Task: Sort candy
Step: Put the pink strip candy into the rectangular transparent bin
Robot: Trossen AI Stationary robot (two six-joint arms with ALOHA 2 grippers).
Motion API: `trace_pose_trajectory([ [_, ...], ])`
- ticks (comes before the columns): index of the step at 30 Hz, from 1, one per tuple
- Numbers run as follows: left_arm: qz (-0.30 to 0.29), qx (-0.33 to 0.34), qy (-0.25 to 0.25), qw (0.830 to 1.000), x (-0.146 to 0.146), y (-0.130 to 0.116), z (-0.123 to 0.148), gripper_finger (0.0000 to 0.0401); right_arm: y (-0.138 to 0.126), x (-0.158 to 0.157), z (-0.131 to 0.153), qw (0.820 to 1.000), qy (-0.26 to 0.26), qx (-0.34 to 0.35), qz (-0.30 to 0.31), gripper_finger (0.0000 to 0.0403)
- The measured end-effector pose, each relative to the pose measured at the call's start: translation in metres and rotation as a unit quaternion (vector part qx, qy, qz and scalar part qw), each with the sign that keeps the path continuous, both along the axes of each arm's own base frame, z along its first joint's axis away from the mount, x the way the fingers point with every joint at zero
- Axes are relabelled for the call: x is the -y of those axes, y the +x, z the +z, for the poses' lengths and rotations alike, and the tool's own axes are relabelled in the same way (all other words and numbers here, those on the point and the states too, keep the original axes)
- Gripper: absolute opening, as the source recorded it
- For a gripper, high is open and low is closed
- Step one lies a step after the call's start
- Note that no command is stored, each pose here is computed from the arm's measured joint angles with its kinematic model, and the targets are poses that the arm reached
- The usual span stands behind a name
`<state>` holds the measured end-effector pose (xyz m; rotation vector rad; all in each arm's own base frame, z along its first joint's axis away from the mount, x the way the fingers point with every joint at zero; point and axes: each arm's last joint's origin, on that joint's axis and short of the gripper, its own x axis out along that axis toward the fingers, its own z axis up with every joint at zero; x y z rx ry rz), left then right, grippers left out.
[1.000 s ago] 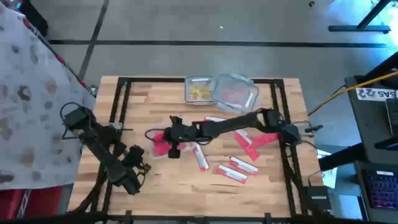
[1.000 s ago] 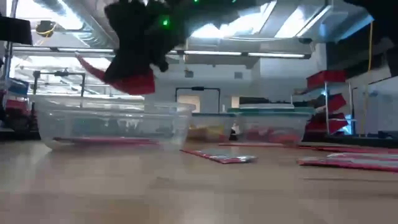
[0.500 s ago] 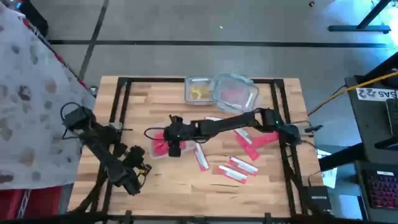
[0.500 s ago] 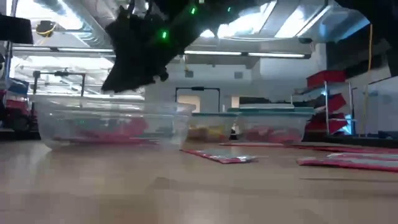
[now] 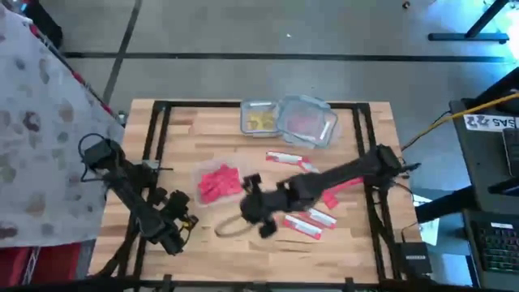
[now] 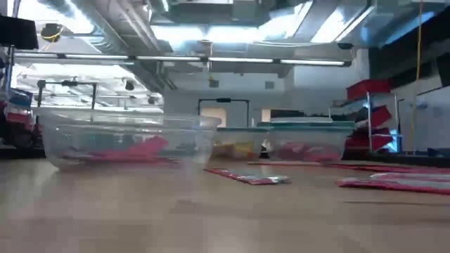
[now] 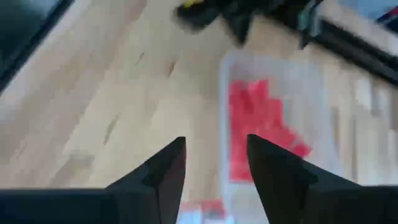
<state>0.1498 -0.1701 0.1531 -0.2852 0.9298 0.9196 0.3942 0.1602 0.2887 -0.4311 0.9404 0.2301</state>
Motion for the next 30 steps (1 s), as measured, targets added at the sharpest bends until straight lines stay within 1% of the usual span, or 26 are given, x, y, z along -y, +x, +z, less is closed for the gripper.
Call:
trace_pose_trajectory([
  [3, -0.002, 0.004, -0.001, 1.000, 0.000, 0.000, 0.000, 0.0000, -0.013, -0.013, -0.012, 0.999, -0.009, -0.037, 0.011, 0.0154],
  [6, -0.002, 0.004, -0.001, 1.000, 0.000, 0.001, 0.000, 0.0000, -0.024, -0.021, -0.037, 0.997, -0.025, -0.076, 0.020, 0.0154],
  [8, -0.002, 0.005, -0.001, 1.000, 0.000, 0.001, 0.000, 0.0000, -0.029, -0.021, -0.053, 0.995, -0.021, -0.094, 0.000, 0.0154],
  [10, -0.002, 0.006, -0.002, 1.000, 0.001, 0.001, 0.000, 0.0000, -0.031, -0.019, -0.066, 0.995, -0.010, -0.099, -0.025, 0.0154],
  [13, -0.003, 0.007, -0.001, 1.000, 0.001, 0.001, 0.000, 0.0000, -0.035, -0.016, -0.088, 0.994, -0.002, -0.104, -0.044, 0.0154],
  [18, -0.003, 0.008, -0.001, 1.000, 0.001, 0.001, 0.000, 0.0000, -0.039, -0.014, -0.114, 0.993, 0.023, -0.085, -0.082, 0.0153],
  [20, -0.003, 0.008, -0.001, 1.000, 0.001, 0.001, 0.000, 0.0000, -0.036, -0.015, -0.119, 0.994, 0.043, -0.054, -0.086, 0.0153],
  [22, -0.003, 0.008, -0.001, 1.000, 0.001, 0.001, 0.000, 0.0000, -0.032, -0.018, -0.121, 0.994, 0.073, -0.021, -0.077, 0.0153],
  [24, -0.004, 0.007, 0.000, 1.000, 0.001, 0.001, 0.000, 0.0000, -0.031, -0.019, -0.125, 0.994, 0.087, -0.005, -0.063, 0.0153],
  [27, -0.006, 0.006, 0.001, 1.000, 0.001, 0.001, 0.000, 0.0000, -0.029, -0.016, -0.131, 0.994, 0.092, 0.019, -0.054, 0.0153],
  [30, -0.013, 0.008, 0.006, 1.000, 0.001, 0.001, 0.000, 0.0000, -0.028, -0.007, -0.138, 0.993, 0.097, 0.029, -0.061, 0.0154],
])
